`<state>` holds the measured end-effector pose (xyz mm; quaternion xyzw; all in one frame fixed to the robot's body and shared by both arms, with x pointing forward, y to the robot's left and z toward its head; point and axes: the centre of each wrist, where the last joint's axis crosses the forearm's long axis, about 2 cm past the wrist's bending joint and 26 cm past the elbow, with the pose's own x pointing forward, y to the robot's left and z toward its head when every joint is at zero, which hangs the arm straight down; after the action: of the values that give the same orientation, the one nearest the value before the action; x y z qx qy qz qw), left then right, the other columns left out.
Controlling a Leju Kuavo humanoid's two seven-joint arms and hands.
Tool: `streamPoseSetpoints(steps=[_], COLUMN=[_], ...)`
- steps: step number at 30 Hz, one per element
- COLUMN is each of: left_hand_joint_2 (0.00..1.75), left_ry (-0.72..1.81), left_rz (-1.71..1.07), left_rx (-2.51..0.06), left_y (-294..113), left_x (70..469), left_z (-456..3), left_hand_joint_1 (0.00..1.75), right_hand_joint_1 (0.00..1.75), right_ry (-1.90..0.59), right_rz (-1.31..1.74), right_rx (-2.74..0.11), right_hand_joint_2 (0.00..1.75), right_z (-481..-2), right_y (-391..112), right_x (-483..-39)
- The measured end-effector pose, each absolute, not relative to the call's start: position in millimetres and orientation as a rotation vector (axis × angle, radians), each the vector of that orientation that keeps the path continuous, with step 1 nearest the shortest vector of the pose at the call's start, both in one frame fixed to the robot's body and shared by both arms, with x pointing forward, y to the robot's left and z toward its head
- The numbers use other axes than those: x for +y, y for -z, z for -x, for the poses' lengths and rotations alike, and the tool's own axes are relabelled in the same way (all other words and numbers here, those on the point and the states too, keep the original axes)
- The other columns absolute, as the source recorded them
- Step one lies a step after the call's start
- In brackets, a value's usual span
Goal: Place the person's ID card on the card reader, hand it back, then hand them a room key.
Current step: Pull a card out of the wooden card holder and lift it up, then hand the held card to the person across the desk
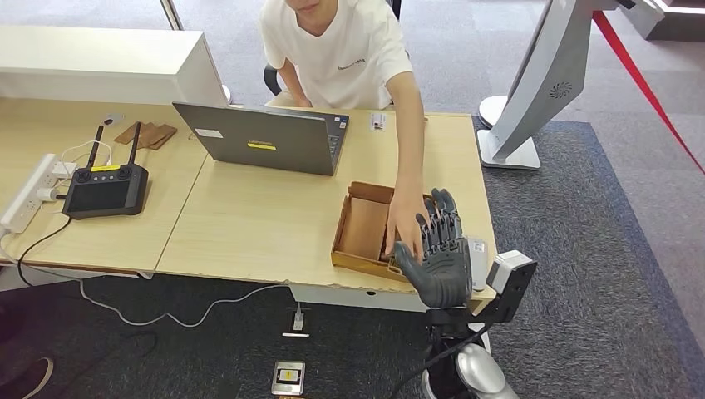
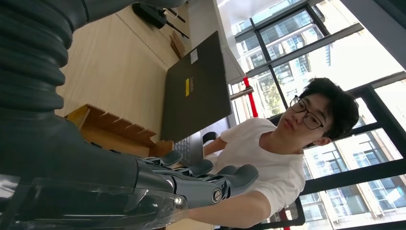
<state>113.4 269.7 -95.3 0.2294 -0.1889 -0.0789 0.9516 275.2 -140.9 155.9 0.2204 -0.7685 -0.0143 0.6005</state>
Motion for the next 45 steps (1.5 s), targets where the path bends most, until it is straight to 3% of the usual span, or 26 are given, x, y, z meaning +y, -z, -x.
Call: streamPoseSetpoints(steps=[45], left_hand_joint_2=[1.75], left_ry=[0.179], left_rz=[-0.471], left_rx=[-0.388], left_y=[94.3], left_x=[269.6], left_z=[-117.2], left_hand_joint_1=[0.0], right_hand_joint_1=[0.0], right_ry=[0.056], right_rz=[-0.481], right_rx=[-1.745], right_hand_joint_2=[1.75], right_z=[-272.6], right_y=[-151.4], right_x=[-143.8])
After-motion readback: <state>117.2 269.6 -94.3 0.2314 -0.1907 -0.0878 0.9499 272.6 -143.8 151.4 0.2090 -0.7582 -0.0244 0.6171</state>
